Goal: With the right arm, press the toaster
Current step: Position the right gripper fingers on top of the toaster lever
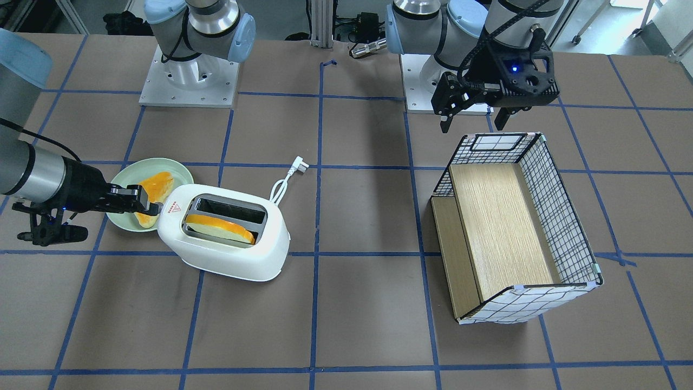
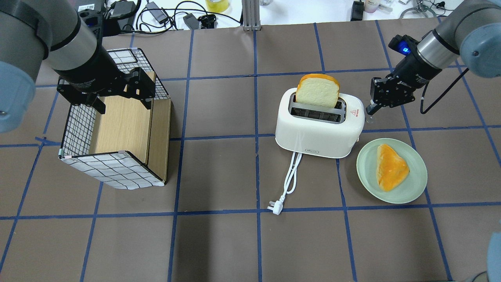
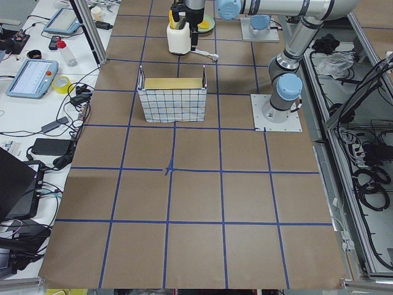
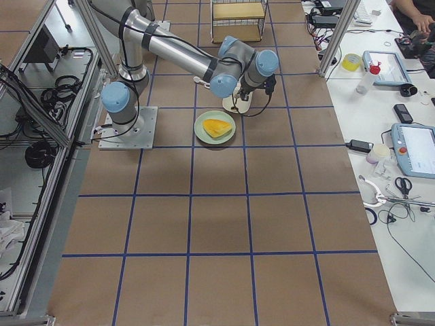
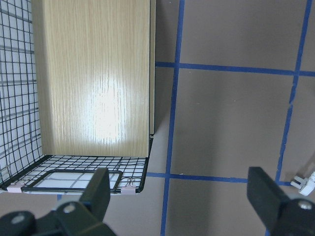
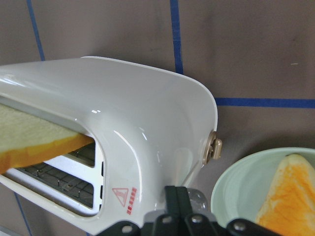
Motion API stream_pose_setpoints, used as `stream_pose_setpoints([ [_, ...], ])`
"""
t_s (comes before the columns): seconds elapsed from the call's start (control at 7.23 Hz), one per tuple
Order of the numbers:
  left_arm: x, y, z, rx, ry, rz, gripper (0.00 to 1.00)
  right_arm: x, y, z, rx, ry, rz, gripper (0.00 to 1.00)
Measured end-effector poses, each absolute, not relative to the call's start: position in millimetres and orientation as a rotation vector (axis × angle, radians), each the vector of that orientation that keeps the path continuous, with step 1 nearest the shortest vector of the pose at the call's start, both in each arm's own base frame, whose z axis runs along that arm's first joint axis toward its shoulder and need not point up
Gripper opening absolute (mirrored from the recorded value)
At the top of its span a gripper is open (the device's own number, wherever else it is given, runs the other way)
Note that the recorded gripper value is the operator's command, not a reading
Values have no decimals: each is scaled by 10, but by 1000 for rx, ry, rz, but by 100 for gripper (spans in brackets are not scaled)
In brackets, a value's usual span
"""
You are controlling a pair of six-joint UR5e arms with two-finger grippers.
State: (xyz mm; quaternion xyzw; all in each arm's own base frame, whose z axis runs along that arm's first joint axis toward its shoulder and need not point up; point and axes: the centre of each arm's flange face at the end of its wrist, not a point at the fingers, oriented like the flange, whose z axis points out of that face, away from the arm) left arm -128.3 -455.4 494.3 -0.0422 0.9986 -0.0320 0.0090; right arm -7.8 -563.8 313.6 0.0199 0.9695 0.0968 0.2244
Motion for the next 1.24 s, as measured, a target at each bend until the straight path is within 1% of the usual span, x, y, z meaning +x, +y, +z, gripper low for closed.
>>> stream_pose_setpoints([
  [0.69, -1283, -4554, 4943, -132, 3119, -100, 100, -120, -5496, 2970, 60, 2639, 343, 0],
  [1.24, -1283, -4555, 4942, -132, 3119, -100, 100, -137, -5515, 2983, 65, 2650, 310, 0],
])
